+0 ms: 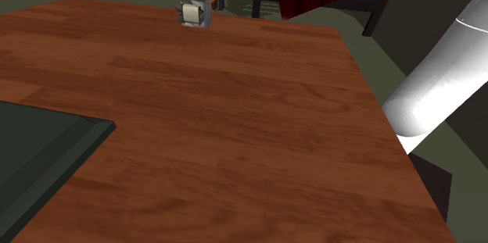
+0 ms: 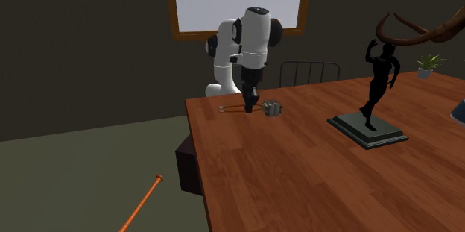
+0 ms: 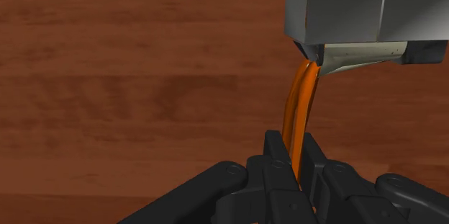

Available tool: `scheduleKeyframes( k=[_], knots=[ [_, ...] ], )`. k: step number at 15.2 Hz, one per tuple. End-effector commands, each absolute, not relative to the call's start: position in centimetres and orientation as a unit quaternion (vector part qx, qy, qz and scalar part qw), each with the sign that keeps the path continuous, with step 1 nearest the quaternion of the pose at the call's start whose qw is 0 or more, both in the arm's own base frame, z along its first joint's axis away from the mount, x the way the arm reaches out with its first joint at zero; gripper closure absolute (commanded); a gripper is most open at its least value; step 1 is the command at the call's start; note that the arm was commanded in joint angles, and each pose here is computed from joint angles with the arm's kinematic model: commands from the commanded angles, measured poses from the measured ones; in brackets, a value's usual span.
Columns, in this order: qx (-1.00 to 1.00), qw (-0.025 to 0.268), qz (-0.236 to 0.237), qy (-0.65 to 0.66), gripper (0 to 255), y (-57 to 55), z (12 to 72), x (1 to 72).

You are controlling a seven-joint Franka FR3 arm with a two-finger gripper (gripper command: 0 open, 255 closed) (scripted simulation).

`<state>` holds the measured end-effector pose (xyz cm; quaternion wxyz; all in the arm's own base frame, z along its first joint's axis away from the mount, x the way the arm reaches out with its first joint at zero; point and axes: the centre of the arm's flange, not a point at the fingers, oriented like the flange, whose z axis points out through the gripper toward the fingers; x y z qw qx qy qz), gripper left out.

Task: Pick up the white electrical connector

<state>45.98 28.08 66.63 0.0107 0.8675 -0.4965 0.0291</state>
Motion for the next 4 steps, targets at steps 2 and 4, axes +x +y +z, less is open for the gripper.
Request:
scheduleKeyframes(
  k=[2,4],
  knots=[
    [0.867,0.011,0.029,-0.497,255,27.94,68.23,46.03],
    [0.867,0.011,0.029,-0.497,255,27.94,68.31,46.03]
  ],
)
